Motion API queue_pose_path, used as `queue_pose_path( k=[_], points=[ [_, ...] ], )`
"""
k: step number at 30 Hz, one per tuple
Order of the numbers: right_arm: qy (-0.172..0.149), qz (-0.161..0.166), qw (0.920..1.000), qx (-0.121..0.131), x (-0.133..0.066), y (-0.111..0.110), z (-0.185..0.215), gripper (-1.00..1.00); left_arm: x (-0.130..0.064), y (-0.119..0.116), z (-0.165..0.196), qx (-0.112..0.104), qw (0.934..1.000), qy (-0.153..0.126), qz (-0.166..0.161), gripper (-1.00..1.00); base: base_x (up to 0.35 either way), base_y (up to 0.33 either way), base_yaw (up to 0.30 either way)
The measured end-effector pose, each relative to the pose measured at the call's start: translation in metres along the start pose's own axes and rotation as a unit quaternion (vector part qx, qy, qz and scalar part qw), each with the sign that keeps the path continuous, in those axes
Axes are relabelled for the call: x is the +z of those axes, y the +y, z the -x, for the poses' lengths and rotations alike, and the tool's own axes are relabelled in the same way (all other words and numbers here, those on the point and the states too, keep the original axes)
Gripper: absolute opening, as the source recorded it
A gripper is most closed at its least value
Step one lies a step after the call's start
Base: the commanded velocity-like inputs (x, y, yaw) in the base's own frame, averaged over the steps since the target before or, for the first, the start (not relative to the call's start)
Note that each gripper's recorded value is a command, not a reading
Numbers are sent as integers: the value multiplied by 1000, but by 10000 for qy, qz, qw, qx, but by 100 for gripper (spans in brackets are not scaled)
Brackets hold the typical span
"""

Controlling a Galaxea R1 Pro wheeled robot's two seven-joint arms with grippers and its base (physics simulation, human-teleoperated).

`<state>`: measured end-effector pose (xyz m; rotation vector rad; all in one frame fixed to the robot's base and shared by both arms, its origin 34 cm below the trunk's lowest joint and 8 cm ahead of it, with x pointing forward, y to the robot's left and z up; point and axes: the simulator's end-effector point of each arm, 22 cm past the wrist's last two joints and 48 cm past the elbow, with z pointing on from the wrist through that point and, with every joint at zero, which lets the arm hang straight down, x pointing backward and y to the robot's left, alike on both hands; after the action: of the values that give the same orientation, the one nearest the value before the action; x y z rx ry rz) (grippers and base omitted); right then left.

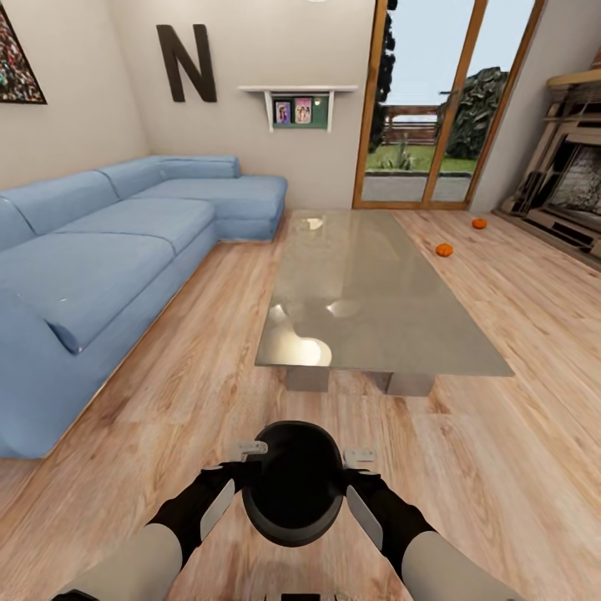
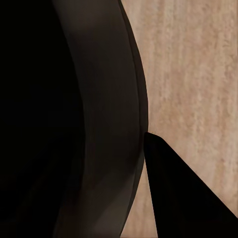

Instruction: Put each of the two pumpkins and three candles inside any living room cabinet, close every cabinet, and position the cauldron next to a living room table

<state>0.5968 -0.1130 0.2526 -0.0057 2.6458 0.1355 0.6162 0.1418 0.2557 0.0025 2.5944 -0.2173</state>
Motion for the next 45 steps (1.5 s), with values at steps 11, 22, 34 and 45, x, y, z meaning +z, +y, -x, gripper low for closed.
queue_pose_path(
  k=[11, 22, 34, 45],
  points=[
    [222, -5, 9998, 23, 16, -2, -22, -100, 15, 3, -23, -32, 9998, 221, 9, -100, 0, 0, 0],
    [380, -4, 9993, 29, 26, -3, -37, -100, 25, 6, -39, -57, 9993, 378, 13, -100, 0, 0, 0],
    [381, -9, 9993, 38, 26, -3, -37, -100, 25, 6, -39, -62, 9993, 379, 18, -100, 56, 0, 0],
    [377, -8, 9993, 37, 26, -3, -37, -100, 25, 5, -39, -62, 9993, 376, 18, -100, 228, 0, 0]
  ],
)
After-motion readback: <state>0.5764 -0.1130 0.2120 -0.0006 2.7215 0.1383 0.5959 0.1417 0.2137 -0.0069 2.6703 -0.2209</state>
